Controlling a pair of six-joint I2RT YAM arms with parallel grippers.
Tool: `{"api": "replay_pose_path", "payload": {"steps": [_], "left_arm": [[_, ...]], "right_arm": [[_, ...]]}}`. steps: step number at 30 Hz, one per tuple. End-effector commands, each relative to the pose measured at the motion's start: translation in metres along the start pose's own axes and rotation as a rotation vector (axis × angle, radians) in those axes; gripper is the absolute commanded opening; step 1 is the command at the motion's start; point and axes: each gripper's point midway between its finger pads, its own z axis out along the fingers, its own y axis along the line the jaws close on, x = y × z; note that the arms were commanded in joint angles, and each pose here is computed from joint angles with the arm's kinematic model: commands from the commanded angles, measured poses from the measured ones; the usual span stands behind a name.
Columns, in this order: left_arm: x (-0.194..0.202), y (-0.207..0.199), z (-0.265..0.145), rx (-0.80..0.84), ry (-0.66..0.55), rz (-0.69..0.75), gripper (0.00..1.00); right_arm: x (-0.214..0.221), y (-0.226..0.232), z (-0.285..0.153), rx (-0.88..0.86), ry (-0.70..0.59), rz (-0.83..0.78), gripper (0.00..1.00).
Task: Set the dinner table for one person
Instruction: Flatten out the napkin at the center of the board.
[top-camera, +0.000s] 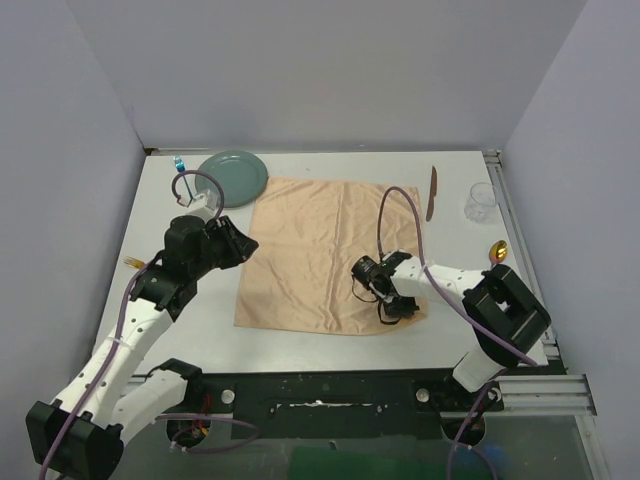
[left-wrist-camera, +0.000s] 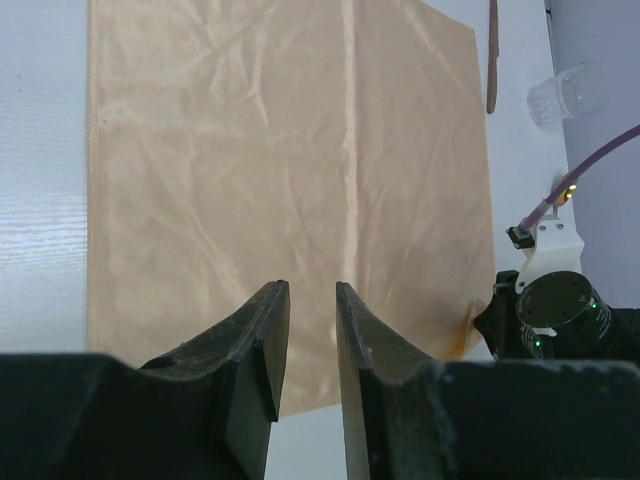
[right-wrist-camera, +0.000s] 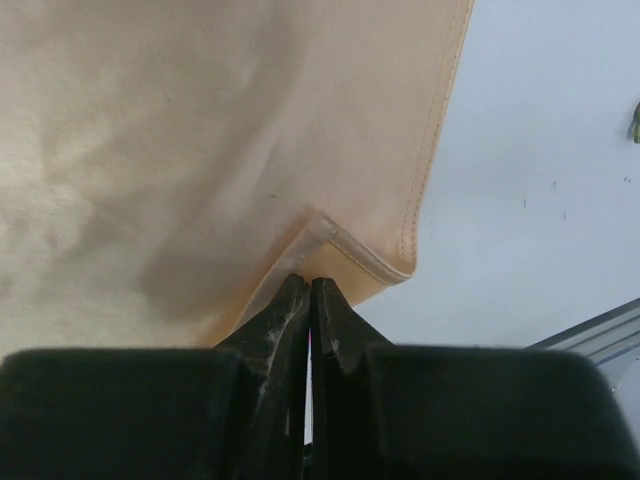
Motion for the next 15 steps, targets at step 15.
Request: {"api": "replay_pose_path", "payload": {"steps": [15], "left_arm": [[-0.005,0.002,0.001,0.003,-0.026,0.010,0.23]], "right_arm": [[-0.066,-0.010,-0.005,-0.067,-0.111,0.088,0.00]]}}
